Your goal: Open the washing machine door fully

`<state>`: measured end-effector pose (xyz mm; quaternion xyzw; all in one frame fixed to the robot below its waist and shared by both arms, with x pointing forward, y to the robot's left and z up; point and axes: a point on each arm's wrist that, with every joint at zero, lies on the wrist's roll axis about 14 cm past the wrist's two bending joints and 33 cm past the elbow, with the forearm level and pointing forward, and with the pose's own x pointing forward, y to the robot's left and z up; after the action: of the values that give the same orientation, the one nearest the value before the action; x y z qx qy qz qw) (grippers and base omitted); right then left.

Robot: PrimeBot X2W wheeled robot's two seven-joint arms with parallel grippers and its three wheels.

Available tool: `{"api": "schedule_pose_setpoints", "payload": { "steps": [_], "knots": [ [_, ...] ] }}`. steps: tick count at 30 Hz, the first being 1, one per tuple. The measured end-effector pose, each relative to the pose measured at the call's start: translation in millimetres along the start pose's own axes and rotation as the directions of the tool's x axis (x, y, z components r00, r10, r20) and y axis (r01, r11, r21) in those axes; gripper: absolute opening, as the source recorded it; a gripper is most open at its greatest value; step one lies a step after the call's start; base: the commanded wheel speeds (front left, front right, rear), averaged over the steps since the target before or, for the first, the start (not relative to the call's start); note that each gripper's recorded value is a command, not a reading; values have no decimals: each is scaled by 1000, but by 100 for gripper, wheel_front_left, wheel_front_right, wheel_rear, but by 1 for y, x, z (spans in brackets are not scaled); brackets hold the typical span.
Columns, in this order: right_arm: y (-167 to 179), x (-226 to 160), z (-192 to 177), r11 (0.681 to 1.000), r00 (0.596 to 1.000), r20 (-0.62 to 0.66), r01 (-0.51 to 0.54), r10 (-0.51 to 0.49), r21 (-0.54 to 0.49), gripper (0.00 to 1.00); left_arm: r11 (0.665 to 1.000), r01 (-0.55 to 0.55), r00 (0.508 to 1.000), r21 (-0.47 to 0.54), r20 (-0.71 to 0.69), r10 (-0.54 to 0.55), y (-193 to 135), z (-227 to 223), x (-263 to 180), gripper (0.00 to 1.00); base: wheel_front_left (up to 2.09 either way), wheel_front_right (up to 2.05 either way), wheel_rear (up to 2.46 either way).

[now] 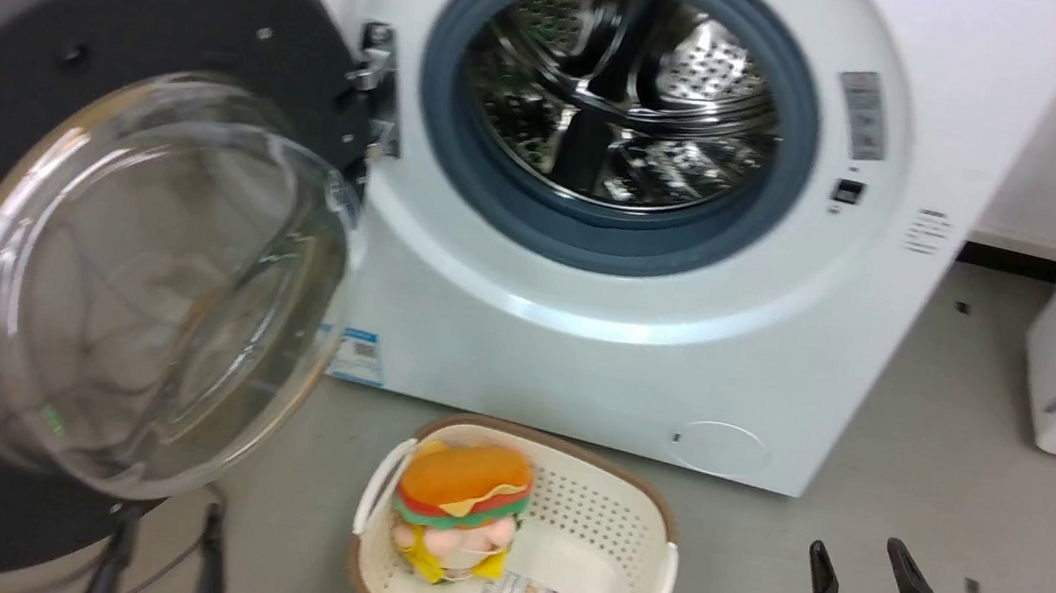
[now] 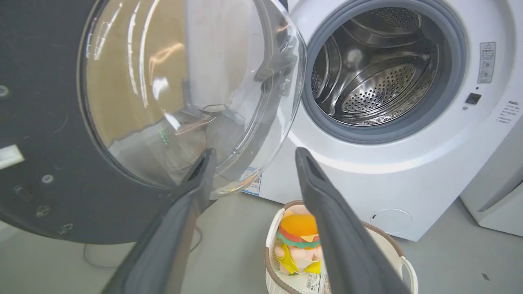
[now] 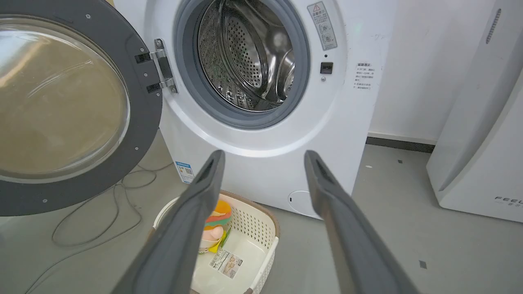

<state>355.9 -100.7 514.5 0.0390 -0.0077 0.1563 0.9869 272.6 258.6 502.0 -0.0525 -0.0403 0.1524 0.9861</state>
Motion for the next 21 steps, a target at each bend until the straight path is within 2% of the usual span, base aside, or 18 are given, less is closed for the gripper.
{"api": "schedule_pose_setpoints", "payload": {
  "steps": [5, 12, 21],
  "knots": [
    [-18, -12, 8, 998, 998, 18, 65, -64, -26, 100, 991, 131, 991, 16, -6, -131, -39, 1, 8, 100, 0, 0, 0],
    [-39, -31, 13, 989, 989, 28, 144, -143, -32, 100, 956, 285, 959, 70, -30, -283, -79, 0, 16, 100, 0, 0, 0],
    [-52, -47, 9, 979, 980, 15, 199, -199, -29, 100, 932, 355, 935, 78, -37, -353, -102, 1, 22, 100, 0, 0, 0]
  ]
}}
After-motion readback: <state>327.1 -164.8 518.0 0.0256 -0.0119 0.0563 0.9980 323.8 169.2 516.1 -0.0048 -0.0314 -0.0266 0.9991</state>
